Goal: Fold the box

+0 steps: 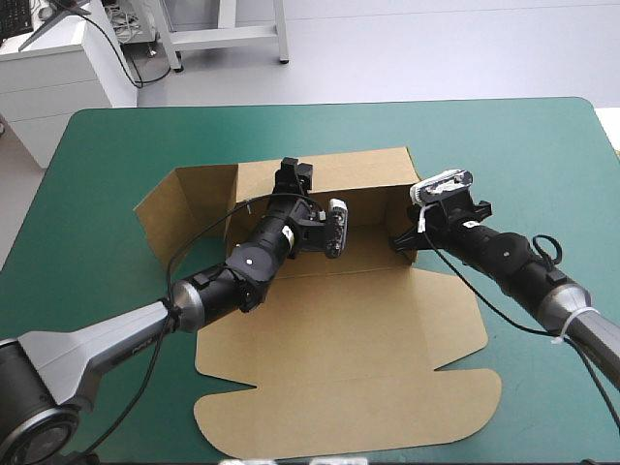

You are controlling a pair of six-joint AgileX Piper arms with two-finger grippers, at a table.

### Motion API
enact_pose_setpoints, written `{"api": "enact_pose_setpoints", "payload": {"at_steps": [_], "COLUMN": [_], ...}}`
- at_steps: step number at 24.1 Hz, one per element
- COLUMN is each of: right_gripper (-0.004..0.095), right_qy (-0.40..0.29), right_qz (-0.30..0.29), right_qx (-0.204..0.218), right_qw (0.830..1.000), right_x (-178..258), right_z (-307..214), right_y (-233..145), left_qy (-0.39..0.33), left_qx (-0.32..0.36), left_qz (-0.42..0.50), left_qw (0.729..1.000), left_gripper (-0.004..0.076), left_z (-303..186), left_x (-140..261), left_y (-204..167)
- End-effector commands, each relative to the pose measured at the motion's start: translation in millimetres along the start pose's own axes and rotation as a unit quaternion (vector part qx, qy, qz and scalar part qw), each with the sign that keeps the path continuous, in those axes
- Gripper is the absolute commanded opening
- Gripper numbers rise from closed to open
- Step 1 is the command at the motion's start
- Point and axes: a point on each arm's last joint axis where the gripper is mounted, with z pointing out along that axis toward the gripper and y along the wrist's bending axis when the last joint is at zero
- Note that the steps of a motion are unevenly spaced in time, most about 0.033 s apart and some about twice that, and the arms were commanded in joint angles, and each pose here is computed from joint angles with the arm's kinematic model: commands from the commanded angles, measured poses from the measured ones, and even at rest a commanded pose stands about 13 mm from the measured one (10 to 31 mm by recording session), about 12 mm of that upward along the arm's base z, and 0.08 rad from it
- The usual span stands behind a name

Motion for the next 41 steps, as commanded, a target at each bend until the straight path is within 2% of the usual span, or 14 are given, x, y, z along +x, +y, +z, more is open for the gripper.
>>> {"api": "enact_pose_setpoints", "payload": {"at_steps": [1,7,10,11,13,15,19,20,22,25,32,34,37,41], "right_gripper": [-0.0019,-0.0017,-0.0018,-0.0017,-0.0018,-0.0017,-0.0019,-0.0019,-0.0018,-0.0019,-0.0019,-0.0019,-0.0019,-0.0019], "right_qy": [-0.06,-0.094,-0.081,-0.074,-0.071,-0.071,-0.066,-0.065,-0.064,-0.062,-0.055,-0.053,-0.05,-0.045], "right_qz": [0.012,0.035,0.034,0.036,0.037,0.037,0.037,0.037,0.037,0.037,0.037,0.037,0.036,0.036], "right_qx": [0.051,0.145,0.141,0.136,0.134,0.134,0.123,0.119,0.117,0.113,0.097,0.092,0.086,0.075], "right_qw": [0.997,0.984,0.986,0.987,0.988,0.988,0.989,0.99,0.99,0.991,0.993,0.994,0.994,0.995], "right_x": [-23.0,-26.6,-22.5,-20.2,-19.1,-19.1,-18.4,-18.0,-17.9,-17.6,-16.5,-16.2,-15.7,-14.9], "right_z": [-12.3,-10.9,-3.4,-0.1,1.3,1.4,2.0,2.2,2.3,2.5,3.3,3.5,3.7,4.1], "right_y": [-8.7,-26.2,-25.9,-25.2,-25.0,-24.8,-23.0,-22.2,-21.8,-21.1,-18.3,-17.3,-16.1,-14.2], "left_qy": [0.014,0.037,0.041,0.046,0.053,0.062,0.068,0.07,0.07,0.074,0.051,0.06,0.089,0.117], "left_qx": [-0.05,-0.086,-0.096,-0.1,-0.087,-0.056,0.117,0.175,0.228,0.265,0.234,0.22,0.195,0.162], "left_qz": [-0.002,0.017,0.021,0.02,0.019,0.067,0.0,-0.047,-0.09,-0.195,-0.427,-0.494,-0.604,-0.677], "left_qw": [0.999,0.995,0.994,0.994,0.995,0.994,0.991,0.981,0.967,0.942,0.872,0.839,0.768,0.709], "left_gripper": [0.0501,0.05,0.0475,0.0384,0.0062,0.002,0.0017,0.0017,0.0017,0.0017,0.0017,0.0011,-0.0008,-0.0008], "left_z": [-18.8,-43.8,-52.7,-57.7,-63.1,-64.6,-65.8,-69.2,-74.4,-81.7,-90.1,-88.7,-90.4,-101.5], "left_x": [-9.5,-44.5,-55.0,-59.7,-64.7,-63.7,-55.0,-47.1,-35.9,-8.4,75.8,103.9,154.1,212.5], "left_y": [21.0,15.9,13.9,12.4,7.5,7.1,29.6,48.0,66.1,101.5,163.9,168.7,170.0,165.7]}}
